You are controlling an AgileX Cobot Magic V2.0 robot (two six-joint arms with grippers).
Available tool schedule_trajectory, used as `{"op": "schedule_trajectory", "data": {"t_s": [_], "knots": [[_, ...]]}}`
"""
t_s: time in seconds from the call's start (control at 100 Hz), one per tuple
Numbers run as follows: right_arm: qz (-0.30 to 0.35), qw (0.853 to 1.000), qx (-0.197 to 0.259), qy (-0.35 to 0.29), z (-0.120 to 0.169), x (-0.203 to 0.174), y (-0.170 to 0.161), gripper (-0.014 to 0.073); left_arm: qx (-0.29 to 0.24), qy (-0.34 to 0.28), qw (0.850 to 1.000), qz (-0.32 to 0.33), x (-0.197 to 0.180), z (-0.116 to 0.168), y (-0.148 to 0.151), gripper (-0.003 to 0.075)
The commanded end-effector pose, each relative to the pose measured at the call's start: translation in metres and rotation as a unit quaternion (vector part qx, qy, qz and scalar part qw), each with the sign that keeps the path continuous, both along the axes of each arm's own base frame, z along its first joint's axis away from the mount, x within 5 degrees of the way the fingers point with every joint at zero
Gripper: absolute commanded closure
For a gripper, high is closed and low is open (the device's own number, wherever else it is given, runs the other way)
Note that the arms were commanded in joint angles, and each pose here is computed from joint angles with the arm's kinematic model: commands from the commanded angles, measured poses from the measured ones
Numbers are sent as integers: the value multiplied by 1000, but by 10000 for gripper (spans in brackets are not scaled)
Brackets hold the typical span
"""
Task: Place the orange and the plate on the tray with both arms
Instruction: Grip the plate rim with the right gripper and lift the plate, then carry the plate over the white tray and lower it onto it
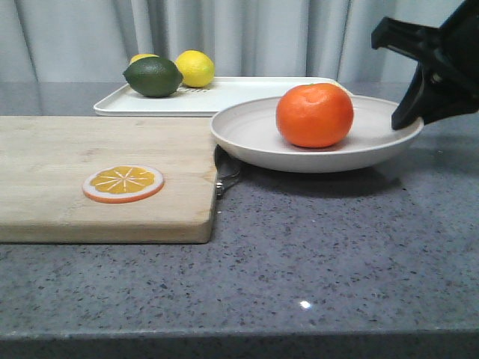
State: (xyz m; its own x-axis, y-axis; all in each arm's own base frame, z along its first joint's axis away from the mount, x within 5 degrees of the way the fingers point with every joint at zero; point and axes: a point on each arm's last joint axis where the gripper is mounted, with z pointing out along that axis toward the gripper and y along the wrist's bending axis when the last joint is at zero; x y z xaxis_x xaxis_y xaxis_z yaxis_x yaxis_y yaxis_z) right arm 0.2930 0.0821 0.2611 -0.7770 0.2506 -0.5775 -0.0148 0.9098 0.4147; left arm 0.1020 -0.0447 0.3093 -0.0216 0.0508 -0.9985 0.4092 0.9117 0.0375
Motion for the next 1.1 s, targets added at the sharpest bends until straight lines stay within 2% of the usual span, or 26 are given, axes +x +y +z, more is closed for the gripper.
{"op": "schedule_trajectory", "data": {"t_s": [0.0,0.17,0.36,0.52,0.74,1.09], "knots": [[2,997,17,-70,43,4,1,657,-13,-31,999,22,2,13,4,81],[6,991,31,-128,86,24,7,657,-13,-31,999,22,2,13,4,81],[15,989,37,-145,102,73,19,657,-13,-31,999,22,2,13,4,81],[23,988,39,-147,98,122,31,657,-13,-31,999,22,2,13,4,81],[40,990,39,-131,76,175,44,657,-13,-31,999,22,2,13,4,81],[40,992,38,-114,55,206,39,657,-13,-31,999,22,2,13,4,81]]}}
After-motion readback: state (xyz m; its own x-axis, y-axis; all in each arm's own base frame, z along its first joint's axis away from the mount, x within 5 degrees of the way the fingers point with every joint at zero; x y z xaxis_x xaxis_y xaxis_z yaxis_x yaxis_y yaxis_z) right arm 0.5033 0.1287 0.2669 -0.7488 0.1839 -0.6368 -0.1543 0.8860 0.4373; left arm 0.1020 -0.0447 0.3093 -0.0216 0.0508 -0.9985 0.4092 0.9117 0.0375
